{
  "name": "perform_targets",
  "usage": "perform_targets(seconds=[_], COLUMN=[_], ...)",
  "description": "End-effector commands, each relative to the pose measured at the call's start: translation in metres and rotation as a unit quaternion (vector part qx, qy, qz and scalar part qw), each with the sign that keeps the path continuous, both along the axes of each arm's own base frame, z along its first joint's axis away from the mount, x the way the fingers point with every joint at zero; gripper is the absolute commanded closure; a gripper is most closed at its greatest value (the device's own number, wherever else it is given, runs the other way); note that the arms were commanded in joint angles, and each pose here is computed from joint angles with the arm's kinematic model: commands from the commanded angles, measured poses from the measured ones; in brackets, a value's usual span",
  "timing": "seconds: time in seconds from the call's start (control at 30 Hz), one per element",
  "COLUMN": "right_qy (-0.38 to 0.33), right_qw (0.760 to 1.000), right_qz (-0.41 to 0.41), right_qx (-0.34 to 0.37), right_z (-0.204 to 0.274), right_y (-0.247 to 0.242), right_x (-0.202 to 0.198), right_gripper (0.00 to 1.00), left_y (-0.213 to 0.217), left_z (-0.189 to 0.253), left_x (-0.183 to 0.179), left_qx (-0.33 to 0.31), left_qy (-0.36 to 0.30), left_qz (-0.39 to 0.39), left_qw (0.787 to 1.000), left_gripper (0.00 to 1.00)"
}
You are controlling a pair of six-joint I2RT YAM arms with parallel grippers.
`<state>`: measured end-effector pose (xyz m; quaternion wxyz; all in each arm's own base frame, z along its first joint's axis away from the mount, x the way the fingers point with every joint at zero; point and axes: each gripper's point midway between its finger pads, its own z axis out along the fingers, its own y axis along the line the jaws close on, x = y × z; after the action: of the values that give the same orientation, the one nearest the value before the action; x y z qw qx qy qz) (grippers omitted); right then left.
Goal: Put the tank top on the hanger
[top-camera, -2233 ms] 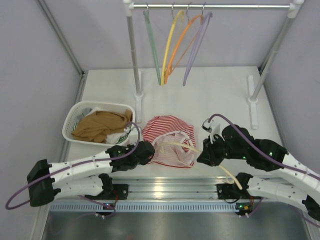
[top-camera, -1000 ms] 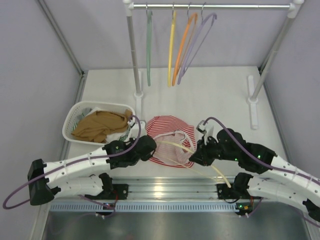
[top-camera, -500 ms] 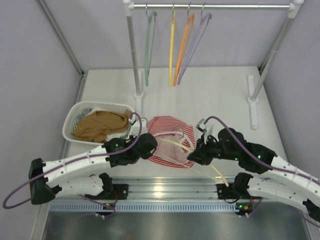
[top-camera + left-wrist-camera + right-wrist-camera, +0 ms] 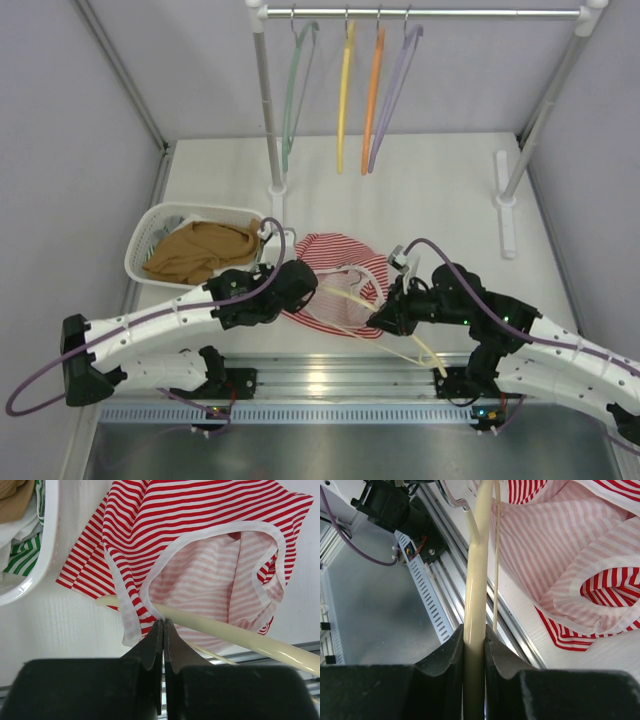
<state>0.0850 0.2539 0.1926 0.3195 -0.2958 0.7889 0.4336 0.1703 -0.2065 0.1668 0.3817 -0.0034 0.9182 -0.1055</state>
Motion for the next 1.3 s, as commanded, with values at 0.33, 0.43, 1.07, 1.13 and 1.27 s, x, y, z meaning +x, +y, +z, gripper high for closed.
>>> perform_targets(seconds=[0.33, 0.43, 1.07, 1.13, 1.27], right_qy=[-0.034, -0.048, -0.063, -0.068, -0.066], right_qw=[0.995, 0.994, 0.989, 0.988, 0.986], right_qz=[0.040, 0.035, 0.045, 0.046, 0.055], right_qx=[0.081, 0.087, 0.124, 0.131, 0.141], right_z=[0.034, 0.041, 0.061, 0.065, 0.065], right_y=[0.028, 0.027, 0.039, 0.043, 0.049], right_x=[-0.001, 0.002, 0.004, 0.005, 0.005], right_gripper=[1.00, 1.00, 1.00, 1.00, 1.00], left_y=[-0.004, -0.005, -0.003, -0.001, -0.001], left_z=[0.035, 0.040, 0.055, 0.058, 0.063], left_x=[0.011, 0.012, 0.010, 0.010, 0.012], left_qx=[-0.013, -0.016, -0.025, -0.027, -0.027], left_qy=[-0.036, -0.040, -0.049, -0.054, -0.063], left_qz=[0.008, 0.006, -0.005, -0.005, -0.010], left_qw=[0.999, 0.999, 0.998, 0.998, 0.998], left_gripper=[1.00, 1.00, 1.00, 1.00, 1.00])
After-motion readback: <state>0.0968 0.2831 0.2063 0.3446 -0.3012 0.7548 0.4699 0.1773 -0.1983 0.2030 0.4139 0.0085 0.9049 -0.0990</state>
